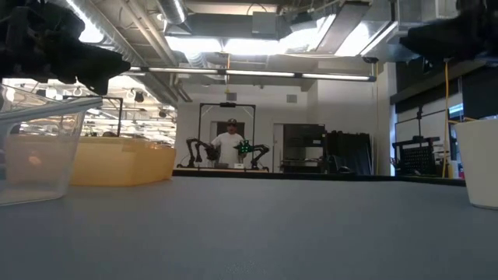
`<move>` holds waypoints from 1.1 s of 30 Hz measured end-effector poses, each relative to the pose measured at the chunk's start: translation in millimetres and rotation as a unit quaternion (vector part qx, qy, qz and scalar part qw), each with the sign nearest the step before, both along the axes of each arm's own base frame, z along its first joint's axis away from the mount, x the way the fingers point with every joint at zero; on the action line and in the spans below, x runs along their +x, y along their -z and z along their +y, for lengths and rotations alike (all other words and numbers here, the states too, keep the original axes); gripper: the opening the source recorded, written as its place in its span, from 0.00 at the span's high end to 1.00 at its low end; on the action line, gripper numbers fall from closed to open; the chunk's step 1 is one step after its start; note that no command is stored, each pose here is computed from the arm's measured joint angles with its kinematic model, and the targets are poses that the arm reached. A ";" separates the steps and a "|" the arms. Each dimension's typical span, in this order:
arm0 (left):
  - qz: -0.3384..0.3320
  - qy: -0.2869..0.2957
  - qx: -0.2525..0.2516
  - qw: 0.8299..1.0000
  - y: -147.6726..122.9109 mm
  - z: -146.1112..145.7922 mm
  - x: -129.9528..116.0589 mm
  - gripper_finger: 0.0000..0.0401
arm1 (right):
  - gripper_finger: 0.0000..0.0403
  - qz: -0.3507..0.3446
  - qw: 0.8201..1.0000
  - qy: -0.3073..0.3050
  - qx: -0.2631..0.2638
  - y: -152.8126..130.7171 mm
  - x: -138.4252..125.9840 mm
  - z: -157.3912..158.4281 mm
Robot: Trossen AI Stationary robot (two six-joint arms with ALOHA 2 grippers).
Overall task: Sort silverware by color (type)
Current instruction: Return to Home Position
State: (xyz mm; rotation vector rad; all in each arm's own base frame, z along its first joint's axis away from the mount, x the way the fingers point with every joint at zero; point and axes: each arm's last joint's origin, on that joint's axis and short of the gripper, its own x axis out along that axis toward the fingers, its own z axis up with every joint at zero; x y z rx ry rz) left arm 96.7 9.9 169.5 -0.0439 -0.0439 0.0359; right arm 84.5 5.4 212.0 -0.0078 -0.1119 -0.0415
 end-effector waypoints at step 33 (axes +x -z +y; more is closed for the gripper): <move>0.004 0.000 -0.003 1.000 0.8 0.0 0.0 0.70 | 0.73 0.037 0.999 0.013 0.032 42.8 13.3 0.7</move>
